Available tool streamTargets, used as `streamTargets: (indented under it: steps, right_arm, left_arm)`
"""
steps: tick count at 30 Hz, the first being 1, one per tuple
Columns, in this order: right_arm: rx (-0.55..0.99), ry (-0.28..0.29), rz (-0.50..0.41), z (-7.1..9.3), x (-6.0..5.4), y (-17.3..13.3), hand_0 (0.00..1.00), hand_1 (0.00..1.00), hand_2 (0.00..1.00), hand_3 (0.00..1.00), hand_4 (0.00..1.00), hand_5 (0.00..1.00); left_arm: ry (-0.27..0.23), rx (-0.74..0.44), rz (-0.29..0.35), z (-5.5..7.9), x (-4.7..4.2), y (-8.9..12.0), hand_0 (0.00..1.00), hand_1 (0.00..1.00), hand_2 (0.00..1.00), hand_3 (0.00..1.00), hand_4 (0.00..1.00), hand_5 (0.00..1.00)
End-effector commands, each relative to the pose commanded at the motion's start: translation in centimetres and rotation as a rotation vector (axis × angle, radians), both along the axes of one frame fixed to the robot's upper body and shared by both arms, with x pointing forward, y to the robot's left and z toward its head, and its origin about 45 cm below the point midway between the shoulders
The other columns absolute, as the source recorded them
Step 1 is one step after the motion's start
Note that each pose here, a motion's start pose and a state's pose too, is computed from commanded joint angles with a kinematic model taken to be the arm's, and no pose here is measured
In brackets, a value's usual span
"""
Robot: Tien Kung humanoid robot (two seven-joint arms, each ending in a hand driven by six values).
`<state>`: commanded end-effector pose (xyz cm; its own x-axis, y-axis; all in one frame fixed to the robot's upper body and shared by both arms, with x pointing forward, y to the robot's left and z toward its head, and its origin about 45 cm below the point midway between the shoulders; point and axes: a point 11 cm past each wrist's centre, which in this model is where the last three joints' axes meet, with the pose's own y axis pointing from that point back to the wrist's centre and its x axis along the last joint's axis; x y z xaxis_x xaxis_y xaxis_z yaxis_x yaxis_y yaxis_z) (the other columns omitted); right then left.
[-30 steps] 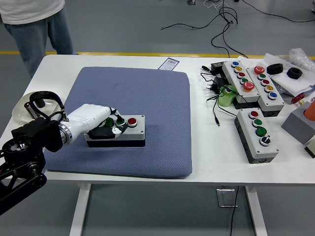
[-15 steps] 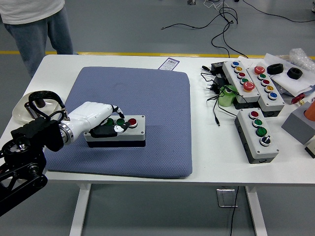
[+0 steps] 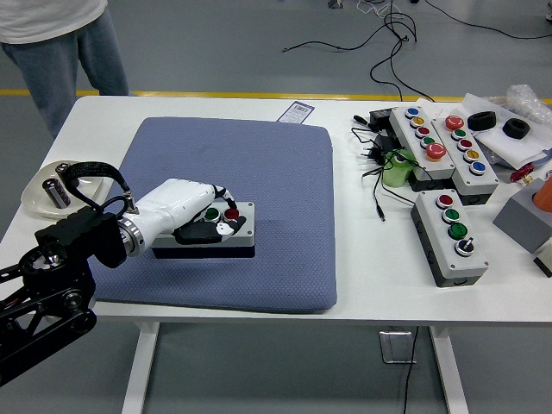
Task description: Pick up the button,place it on the desk,press the button,press the button
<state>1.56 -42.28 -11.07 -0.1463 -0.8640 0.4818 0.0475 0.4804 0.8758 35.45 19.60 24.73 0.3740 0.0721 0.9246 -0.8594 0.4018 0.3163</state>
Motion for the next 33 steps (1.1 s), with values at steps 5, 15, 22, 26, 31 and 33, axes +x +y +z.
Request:
streamTargets:
  steps: [5,15,22,26,31,33]
  right_arm:
    - [-0.001,0.000,0.002,0.0,0.0,0.0,0.638,0.699,0.745,0.647,0.358,0.144]
    - [-0.001,-0.001,0.002,0.0,0.1,0.0,0.638,0.698,0.744,0.647,0.358,0.145]
    - [0.000,0.000,0.000,0.0,0.0,0.0,0.637,0.698,0.744,0.647,0.358,0.144]
    - [0.001,0.002,-0.002,0.0,-0.1,0.0,0.637,0.697,0.745,0.646,0.358,0.146]
    - [0.001,0.004,-0.003,0.0,-0.2,0.0,0.637,0.697,0.745,0.646,0.358,0.146]
    - [0.000,0.005,-0.004,0.0,-0.3,0.0,0.637,0.697,0.745,0.646,0.358,0.146]
  left_arm:
    - [0.022,0.016,0.002,-0.6,0.04,0.0,0.002,0.002,0.002,0.706,0.627,0.998]
    - [0.068,0.061,0.007,-2.1,-0.09,0.2,0.002,0.002,0.002,0.704,0.632,0.998]
    - [0.077,0.067,0.010,-2.3,-0.06,0.3,0.002,0.002,0.002,0.705,0.631,0.998]
    - [0.020,0.022,0.010,-0.9,0.13,0.1,0.002,0.002,0.002,0.714,0.634,0.998]
    - [-0.160,-0.057,0.012,3.1,0.64,0.0,0.006,0.002,0.002,0.748,0.771,0.998]
    - [-0.264,-0.072,0.013,5.2,0.81,0.1,0.006,0.002,0.002,0.748,0.771,0.998]
